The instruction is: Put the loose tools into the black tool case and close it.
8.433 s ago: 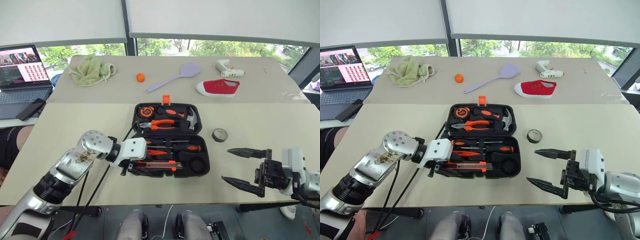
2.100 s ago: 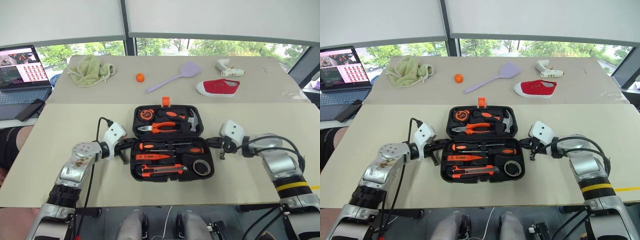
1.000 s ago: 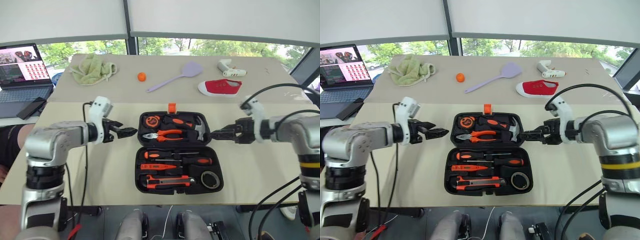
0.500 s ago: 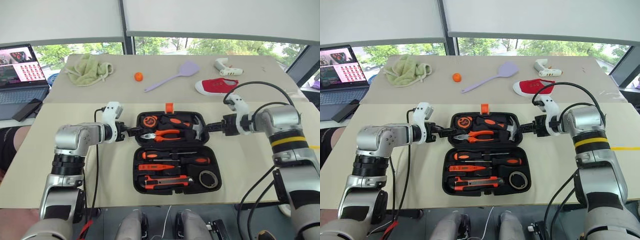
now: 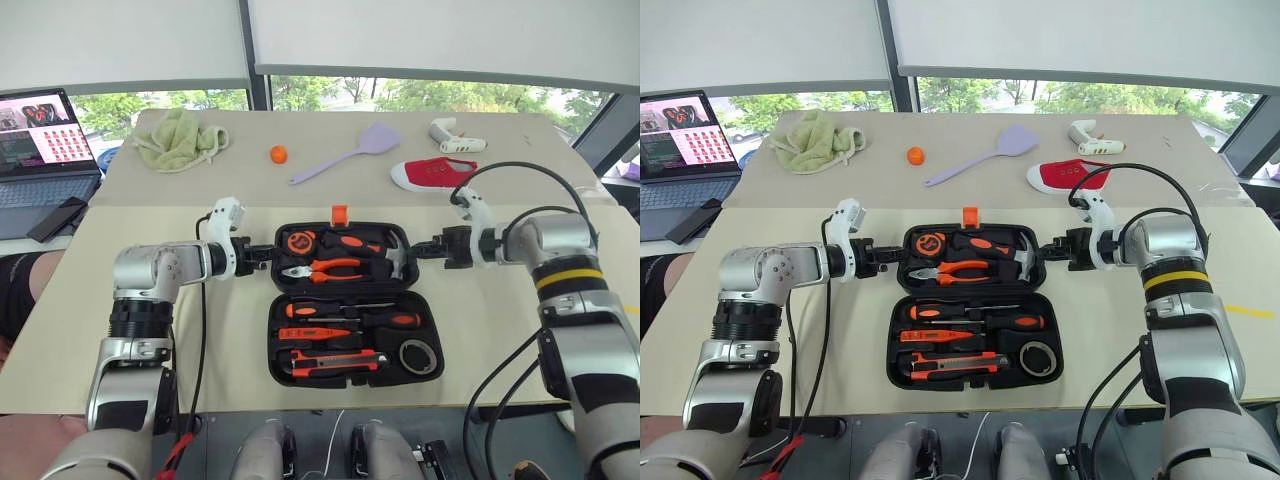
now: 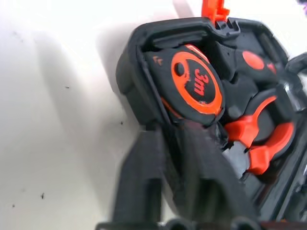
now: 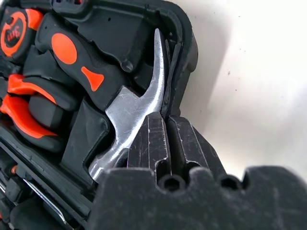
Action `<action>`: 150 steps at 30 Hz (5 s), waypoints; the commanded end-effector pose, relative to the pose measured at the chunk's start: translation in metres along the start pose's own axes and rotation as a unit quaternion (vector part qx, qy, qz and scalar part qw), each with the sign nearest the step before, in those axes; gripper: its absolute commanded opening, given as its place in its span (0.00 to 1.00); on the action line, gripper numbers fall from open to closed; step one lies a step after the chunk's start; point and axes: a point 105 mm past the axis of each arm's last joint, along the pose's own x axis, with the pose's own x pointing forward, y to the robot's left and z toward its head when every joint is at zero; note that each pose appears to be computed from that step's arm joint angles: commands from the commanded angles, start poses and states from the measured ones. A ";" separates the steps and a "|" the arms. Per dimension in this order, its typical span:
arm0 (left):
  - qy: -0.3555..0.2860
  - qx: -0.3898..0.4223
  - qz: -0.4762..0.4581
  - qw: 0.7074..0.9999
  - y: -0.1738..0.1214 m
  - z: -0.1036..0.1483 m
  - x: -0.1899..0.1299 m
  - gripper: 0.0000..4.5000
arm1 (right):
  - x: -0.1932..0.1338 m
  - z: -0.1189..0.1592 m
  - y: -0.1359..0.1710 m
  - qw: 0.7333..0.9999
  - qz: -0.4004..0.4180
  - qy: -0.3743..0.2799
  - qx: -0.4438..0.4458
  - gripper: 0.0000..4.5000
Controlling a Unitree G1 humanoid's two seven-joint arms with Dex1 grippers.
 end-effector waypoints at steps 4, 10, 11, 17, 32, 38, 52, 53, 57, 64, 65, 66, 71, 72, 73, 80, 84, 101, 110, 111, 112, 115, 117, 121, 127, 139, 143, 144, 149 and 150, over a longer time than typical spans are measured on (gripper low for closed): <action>-0.137 0.074 -0.054 0.986 -0.013 0.026 -0.029 0.01 | -0.036 0.038 0.045 0.963 0.063 -0.163 -0.205 0.00; -0.243 0.210 -0.040 0.946 -0.025 0.029 -0.067 0.01 | -0.065 0.021 0.079 0.870 0.005 -0.244 -0.429 0.00; -0.259 0.249 -0.033 0.933 -0.027 0.023 -0.076 0.01 | -0.070 0.011 0.087 0.832 -0.008 -0.250 -0.495 0.00; -0.247 0.425 -0.023 0.870 -0.040 -0.030 -0.099 0.01 | -0.075 -0.068 0.096 0.740 -0.004 -0.195 -0.643 0.00; -0.111 0.420 0.027 0.900 0.020 -0.099 -0.144 0.61 | -0.095 -0.156 0.076 0.785 0.024 -0.111 -0.609 0.51; -0.110 0.430 -0.031 0.896 0.011 -0.066 -0.106 0.44 | -0.092 -0.175 0.116 0.851 0.148 -0.078 -0.498 0.11; 0.018 0.420 -0.131 0.898 0.004 -0.067 -0.039 0.01 | -0.028 -0.151 0.143 0.863 0.137 -0.059 -0.483 0.00; 0.012 0.416 -0.135 0.899 0.001 -0.067 -0.039 0.01 | -0.026 -0.144 0.137 0.864 0.117 -0.066 -0.485 0.00; -0.014 0.398 -0.142 0.906 -0.013 -0.075 -0.037 0.01 | -0.024 -0.121 0.108 0.865 0.051 -0.074 -0.494 0.00; -0.048 0.348 -0.129 0.927 -0.032 -0.090 -0.035 0.01 | -0.017 -0.102 0.067 0.871 -0.001 -0.078 -0.485 0.00; -0.052 0.343 -0.125 0.929 -0.032 -0.090 -0.036 0.01 | -0.015 -0.101 0.063 0.871 -0.007 -0.080 -0.484 0.00; -0.064 0.336 -0.116 0.933 -0.031 -0.085 -0.038 0.01 | -0.014 -0.099 0.059 0.871 -0.009 -0.079 -0.486 0.00; -0.136 0.280 -0.120 0.943 -0.033 -0.032 -0.061 0.01 | -0.022 -0.097 0.049 0.872 -0.018 -0.079 -0.483 0.00; -0.131 0.289 -0.166 0.934 -0.047 -0.019 -0.065 0.01 | -0.028 -0.100 0.046 0.878 -0.016 -0.075 -0.473 0.00; -0.124 0.297 -0.198 0.926 -0.057 -0.012 -0.069 0.01 | -0.032 -0.103 0.045 0.882 -0.014 -0.071 -0.466 0.00; -0.041 0.375 -0.310 0.873 -0.110 -0.021 -0.014 0.01 | -0.049 -0.132 0.057 0.912 0.012 -0.057 -0.407 0.00; -0.012 0.404 -0.303 0.863 -0.118 -0.034 0.026 0.01 | -0.048 -0.134 0.069 0.918 0.012 -0.074 -0.389 0.00; 0.149 0.388 -0.259 0.872 -0.097 -0.120 0.054 0.01 | -0.017 -0.121 0.088 0.905 -0.017 -0.150 -0.397 0.00; 0.154 0.382 -0.246 0.878 -0.089 -0.123 0.054 0.01 | -0.016 -0.101 0.096 0.897 -0.015 -0.186 -0.401 0.00; 0.155 0.380 -0.245 0.878 -0.089 -0.123 0.054 0.01 | -0.016 -0.099 0.098 0.897 -0.013 -0.191 -0.397 0.00; 0.157 0.380 -0.244 0.878 -0.088 -0.124 0.054 0.01 | -0.017 -0.096 0.100 0.898 -0.012 -0.202 -0.391 0.00; 0.163 0.379 -0.239 0.879 -0.084 -0.127 0.053 0.01 | -0.022 -0.090 0.110 0.907 0.013 -0.232 -0.352 0.00; 0.168 0.378 -0.237 0.879 -0.083 -0.129 0.053 0.01 | -0.023 -0.090 0.113 0.910 0.023 -0.233 -0.342 0.00; 0.178 0.374 -0.237 0.879 -0.080 -0.132 0.052 0.01 | -0.023 -0.087 0.110 0.912 0.017 -0.240 -0.334 0.00; 0.185 0.371 -0.237 0.879 -0.080 -0.136 0.051 0.01 | -0.022 -0.084 0.107 0.910 0.011 -0.243 -0.336 0.00; 0.195 0.364 -0.239 0.879 -0.079 -0.141 0.049 0.01 | -0.022 -0.077 0.130 0.917 0.074 -0.238 -0.310 0.00; 0.197 0.361 -0.240 0.880 -0.079 -0.143 0.048 0.01 | -0.024 -0.074 0.127 0.914 0.065 -0.236 -0.324 0.00; 0.197 0.360 -0.240 0.880 -0.079 -0.143 0.048 0.01 | -0.024 -0.074 0.127 0.914 0.064 -0.236 -0.325 0.00; 0.198 0.359 -0.244 0.879 -0.080 -0.145 0.049 0.01 | -0.030 -0.069 0.126 0.910 0.057 -0.245 -0.330 0.00; 0.198 0.359 -0.245 0.879 -0.080 -0.145 0.049 0.01 | -0.030 -0.068 0.126 0.909 0.056 -0.247 -0.329 0.00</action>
